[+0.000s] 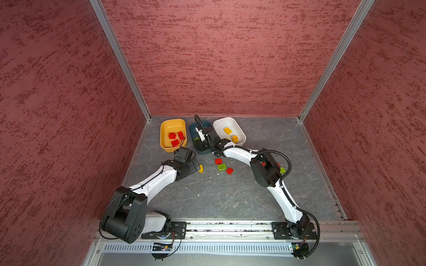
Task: Sort the legos into containers by color
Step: 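Grasp a yellow sloped brick with the left gripper while right gripper returns to pile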
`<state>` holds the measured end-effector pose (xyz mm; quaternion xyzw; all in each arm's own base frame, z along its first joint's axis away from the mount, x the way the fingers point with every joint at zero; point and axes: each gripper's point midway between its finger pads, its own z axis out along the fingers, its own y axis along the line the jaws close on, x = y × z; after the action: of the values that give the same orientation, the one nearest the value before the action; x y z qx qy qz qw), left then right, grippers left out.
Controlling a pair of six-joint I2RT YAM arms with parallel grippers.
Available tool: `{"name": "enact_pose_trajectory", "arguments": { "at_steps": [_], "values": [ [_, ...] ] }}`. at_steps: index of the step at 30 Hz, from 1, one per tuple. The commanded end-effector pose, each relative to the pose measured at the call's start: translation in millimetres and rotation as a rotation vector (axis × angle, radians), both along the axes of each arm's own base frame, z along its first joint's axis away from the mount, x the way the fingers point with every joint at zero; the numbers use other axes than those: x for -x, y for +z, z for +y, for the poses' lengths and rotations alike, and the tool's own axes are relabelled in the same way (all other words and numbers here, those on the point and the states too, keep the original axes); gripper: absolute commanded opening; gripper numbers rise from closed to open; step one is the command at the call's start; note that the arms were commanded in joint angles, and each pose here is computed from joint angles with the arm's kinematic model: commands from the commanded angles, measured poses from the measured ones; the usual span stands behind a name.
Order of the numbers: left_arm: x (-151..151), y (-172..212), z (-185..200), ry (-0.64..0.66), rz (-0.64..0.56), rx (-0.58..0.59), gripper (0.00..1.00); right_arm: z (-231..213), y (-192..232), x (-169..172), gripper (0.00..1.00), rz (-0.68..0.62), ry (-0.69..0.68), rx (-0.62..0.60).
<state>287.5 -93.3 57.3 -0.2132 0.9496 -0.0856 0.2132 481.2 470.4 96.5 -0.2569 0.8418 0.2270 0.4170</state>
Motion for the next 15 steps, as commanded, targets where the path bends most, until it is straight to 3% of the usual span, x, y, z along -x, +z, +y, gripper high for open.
{"name": "enact_pose_trajectory", "arguments": {
  "at_steps": [1,9,10,15],
  "values": [
    [-11,4,-17,-0.035,-0.025,0.027,0.99,-3,63,4,0.74,-0.075,0.029,-0.047],
    [-21,-3,-43,-0.103,-0.001,0.015,0.97,-44,118,32,0.86,-0.128,-0.042,-0.099],
    [-21,-3,-45,-0.111,0.004,0.004,0.96,-52,125,37,0.99,-0.127,-0.069,-0.123],
    [-24,-8,-51,-0.144,0.022,-0.046,0.93,-92,135,64,0.99,-0.116,-0.182,-0.251]
  ]
}}
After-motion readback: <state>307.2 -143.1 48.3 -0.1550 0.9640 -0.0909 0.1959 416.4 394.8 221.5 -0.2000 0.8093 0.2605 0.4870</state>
